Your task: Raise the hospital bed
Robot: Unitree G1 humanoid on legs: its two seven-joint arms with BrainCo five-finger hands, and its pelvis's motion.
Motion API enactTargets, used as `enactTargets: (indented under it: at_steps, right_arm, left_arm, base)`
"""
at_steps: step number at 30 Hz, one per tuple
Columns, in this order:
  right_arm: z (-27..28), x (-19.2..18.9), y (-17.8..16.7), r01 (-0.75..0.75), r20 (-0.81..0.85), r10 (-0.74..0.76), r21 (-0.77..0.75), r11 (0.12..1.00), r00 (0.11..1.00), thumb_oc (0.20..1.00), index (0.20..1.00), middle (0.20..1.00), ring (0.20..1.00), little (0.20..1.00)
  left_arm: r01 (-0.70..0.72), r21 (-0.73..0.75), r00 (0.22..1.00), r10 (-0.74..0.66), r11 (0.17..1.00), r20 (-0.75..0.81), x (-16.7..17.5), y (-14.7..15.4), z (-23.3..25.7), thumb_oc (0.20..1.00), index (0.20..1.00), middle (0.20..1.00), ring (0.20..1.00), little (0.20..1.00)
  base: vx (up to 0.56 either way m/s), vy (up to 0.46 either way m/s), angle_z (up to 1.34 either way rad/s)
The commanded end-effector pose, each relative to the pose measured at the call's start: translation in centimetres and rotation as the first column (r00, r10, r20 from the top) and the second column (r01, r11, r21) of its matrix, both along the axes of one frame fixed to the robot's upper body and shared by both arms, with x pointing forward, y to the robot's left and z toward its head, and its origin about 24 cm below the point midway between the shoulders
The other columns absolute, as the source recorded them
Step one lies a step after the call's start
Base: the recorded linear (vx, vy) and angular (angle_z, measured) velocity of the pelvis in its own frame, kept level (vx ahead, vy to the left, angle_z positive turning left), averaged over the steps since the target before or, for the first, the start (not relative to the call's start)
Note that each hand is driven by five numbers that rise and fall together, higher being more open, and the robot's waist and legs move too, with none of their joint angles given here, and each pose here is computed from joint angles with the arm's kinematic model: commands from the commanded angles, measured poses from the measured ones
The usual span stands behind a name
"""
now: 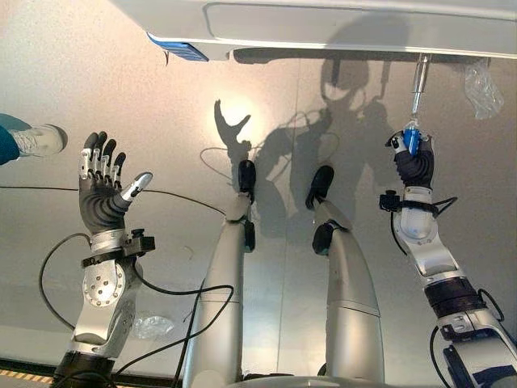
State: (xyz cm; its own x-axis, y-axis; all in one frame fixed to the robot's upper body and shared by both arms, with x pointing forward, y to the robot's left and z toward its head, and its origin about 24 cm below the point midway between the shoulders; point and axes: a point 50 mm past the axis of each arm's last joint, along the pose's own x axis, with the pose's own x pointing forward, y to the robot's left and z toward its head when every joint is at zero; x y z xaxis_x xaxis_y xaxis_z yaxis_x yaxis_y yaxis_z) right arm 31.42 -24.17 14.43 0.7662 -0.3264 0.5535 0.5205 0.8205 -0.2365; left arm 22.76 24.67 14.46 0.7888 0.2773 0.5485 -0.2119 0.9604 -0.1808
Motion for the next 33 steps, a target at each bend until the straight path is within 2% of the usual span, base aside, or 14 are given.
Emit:
enactTargets:
  at_steps: [1,4,5,14,21,25,27,28,29,30,31,33]
  right_arm:
    - [6.6,-2.6,-10.2,0.408,0.271,-0.485,0.293,0.864,0.832,0.2,0.2,0.2,0.2,0.2]
    - [6.3,-2.1,-11.4,0.463,0.217,-0.529,0.292,0.837,0.82,0.2,0.2,0.2,0.2,0.2]
    - [6.0,-1.9,-12.7,0.515,0.153,-0.574,0.3,0.803,0.805,0.2,0.2,0.2,0.2,0.2]
    - [5.9,-1.3,-15.8,0.626,-0.021,-0.64,0.235,0.743,0.768,0.2,0.2,0.2,0.2,0.2]
    - [5.7,-1.2,-15.8,0.632,-0.037,-0.642,0.226,0.742,0.766,0.2,0.2,0.2,0.2,0.2]
    - [6.3,-1.2,-15.2,0.577,0.024,-0.604,0.271,0.771,0.797,0.2,0.2,0.2,0.2,0.2]
    - [7.7,-0.6,-11.5,0.348,0.182,-0.398,0.255,0.902,0.899,0.2,0.2,0.2,0.2,0.2]
    - [8.2,-1.3,-10.0,0.241,0.267,-0.3,0.232,0.942,0.916,0.2,0.2,0.2,0.2,0.2]
    - [8.0,-1.4,-10.0,0.243,0.266,-0.302,0.233,0.942,0.915,0.2,0.2,0.2,0.2,0.2]
    - [8.1,-1.7,-9.2,0.166,0.31,-0.244,0.257,0.952,0.919,0.2,0.2,0.2,0.2,0.2]
    - [8.5,-2.6,-6.3,-0.021,0.385,-0.061,0.205,0.979,0.921,0.2,0.2,0.2,0.2,0.2]
    - [8.5,-3.3,-4.6,-0.124,0.408,0.051,0.155,0.98,0.912,0.2,0.2,0.2,0.2,0.2]
  left_arm:
    - [-0.003,-0.027,0.996,0.005,1.0,0.085,-1.9,0.3,0.8,1.0,1.0,1.0,1.0,1.0]
    - [0.013,-0.023,0.997,-0.011,1.0,0.078,-1.7,0.0,0.7,1.0,1.0,1.0,1.0,1.0]
    - [0.026,-0.011,0.997,-0.025,1.0,0.075,-1.5,-0.1,0.8,1.0,1.0,1.0,1.0,1.0]
    - [0.069,0.007,0.996,-0.07,0.998,0.053,-1.1,-0.7,0.6,1.0,1.0,1.0,1.0,1.0]
    - [0.071,0.001,0.996,-0.071,0.997,0.046,-1.0,-0.9,0.5,1.0,1.0,1.0,1.0,1.0]
    - [0.08,-0.002,0.995,-0.08,0.997,0.051,-0.8,-1.0,0.5,1.0,1.0,1.0,1.0,1.0]
    - [0.068,-0.02,0.996,-0.067,0.998,0.064,-0.9,-0.8,0.7,1.0,1.0,1.0,1.0,1.0]
    - [0.062,-0.027,0.996,-0.061,0.998,0.063,-0.9,-0.6,0.6,1.0,1.0,1.0,1.0,1.0]
    - [0.065,-0.025,0.996,-0.063,0.998,0.063,-0.9,-0.6,0.7,1.0,1.0,1.0,1.0,1.0]
    - [0.067,-0.033,0.996,-0.065,0.997,0.066,-1.0,-0.6,0.6,1.0,1.0,1.0,1.0,1.0]
    - [0.057,-0.039,0.997,-0.055,0.998,0.056,-1.3,-0.2,0.5,1.0,1.0,1.0,1.0,1.0]
    - [0.057,-0.043,0.998,-0.055,0.997,0.038,-1.4,0.1,0.2,1.0,1.0,1.0,1.0,1.0]
  base:
    - [0.0,0.0,0.0]
    - [0.0,0.0,0.0]
    - [0.0,0.0,0.0]
    - [0.0,0.008,0.03]
    - [0.0,0.004,0.08]
    - [0.0,-0.001,-0.03]
    - [-0.03,-0.001,-0.04]
    - [0.0,-0.016,0.17]
    - [0.01,-0.02,0.16]
    - [0.06,-0.02,-0.15]
    - [0.0,-0.021,-0.27]
    - [0.0,-0.012,-0.1]
